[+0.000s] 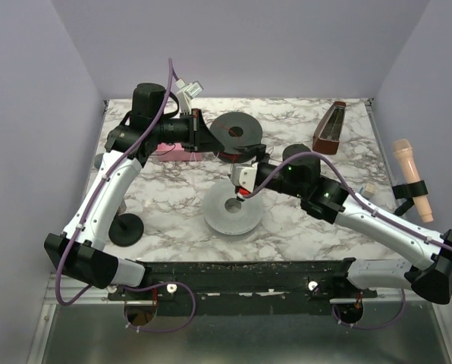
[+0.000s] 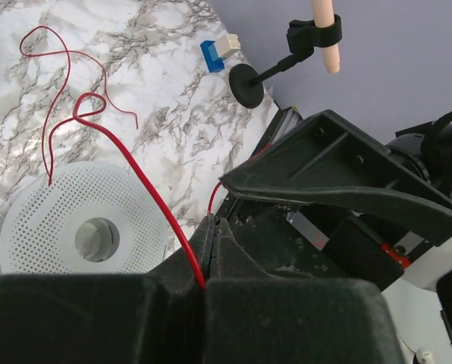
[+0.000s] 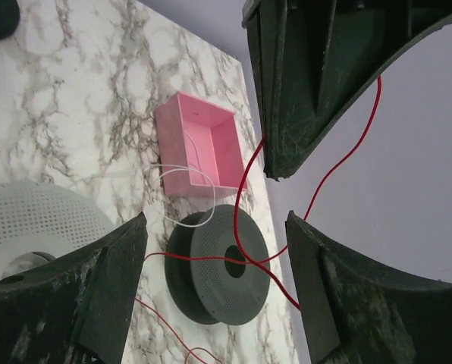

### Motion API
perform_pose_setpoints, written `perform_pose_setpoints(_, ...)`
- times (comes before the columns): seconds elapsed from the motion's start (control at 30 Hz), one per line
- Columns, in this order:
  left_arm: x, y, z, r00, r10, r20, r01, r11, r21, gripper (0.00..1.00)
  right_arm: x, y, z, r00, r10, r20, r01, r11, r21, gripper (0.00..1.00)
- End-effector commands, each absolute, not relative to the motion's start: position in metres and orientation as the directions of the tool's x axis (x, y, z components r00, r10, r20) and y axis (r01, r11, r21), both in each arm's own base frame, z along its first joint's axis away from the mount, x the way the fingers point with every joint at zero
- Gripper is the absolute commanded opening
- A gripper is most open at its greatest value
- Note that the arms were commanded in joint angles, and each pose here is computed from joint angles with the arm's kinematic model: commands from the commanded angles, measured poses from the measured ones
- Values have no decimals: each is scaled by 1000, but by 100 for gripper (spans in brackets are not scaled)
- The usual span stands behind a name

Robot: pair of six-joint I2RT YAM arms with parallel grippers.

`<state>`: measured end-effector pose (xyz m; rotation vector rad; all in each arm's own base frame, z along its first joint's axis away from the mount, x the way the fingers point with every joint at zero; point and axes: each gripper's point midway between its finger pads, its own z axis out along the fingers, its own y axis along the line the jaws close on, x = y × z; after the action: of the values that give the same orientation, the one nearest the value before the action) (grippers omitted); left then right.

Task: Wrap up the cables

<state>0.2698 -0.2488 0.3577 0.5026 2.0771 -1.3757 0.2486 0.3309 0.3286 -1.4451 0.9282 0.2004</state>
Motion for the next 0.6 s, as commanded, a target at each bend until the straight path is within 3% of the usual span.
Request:
perform_pose_setpoints(0.0, 270, -248, 358, -758, -21, -652, 591, 401, -700, 0, 264, 333, 347, 698, -453, -555, -542, 172, -823, 77)
perform_pose_setpoints(0.17, 269, -247, 358, -760, -24, -649, 589, 395, -705, 0, 279, 331, 338, 643, -517, -565, -551, 199, -810, 38)
perform_pose_setpoints(0.33, 275, -242, 356, -765, -43, -643, 576, 402, -712, 0, 280, 324, 332, 591, -548, -592, -589, 208, -781, 13)
perform_pose_setpoints(0.47, 272, -244, 358, -774, -47, -631, 573, 373, -730, 0, 279, 326, 323, 569, -559, -603, -621, 189, -761, 9)
perform_pose_setpoints(0.57, 271, -243, 357, -768, -47, -639, 578, 382, -722, 0, 277, 326, 326, 571, -550, -609, -623, 194, -758, 1)
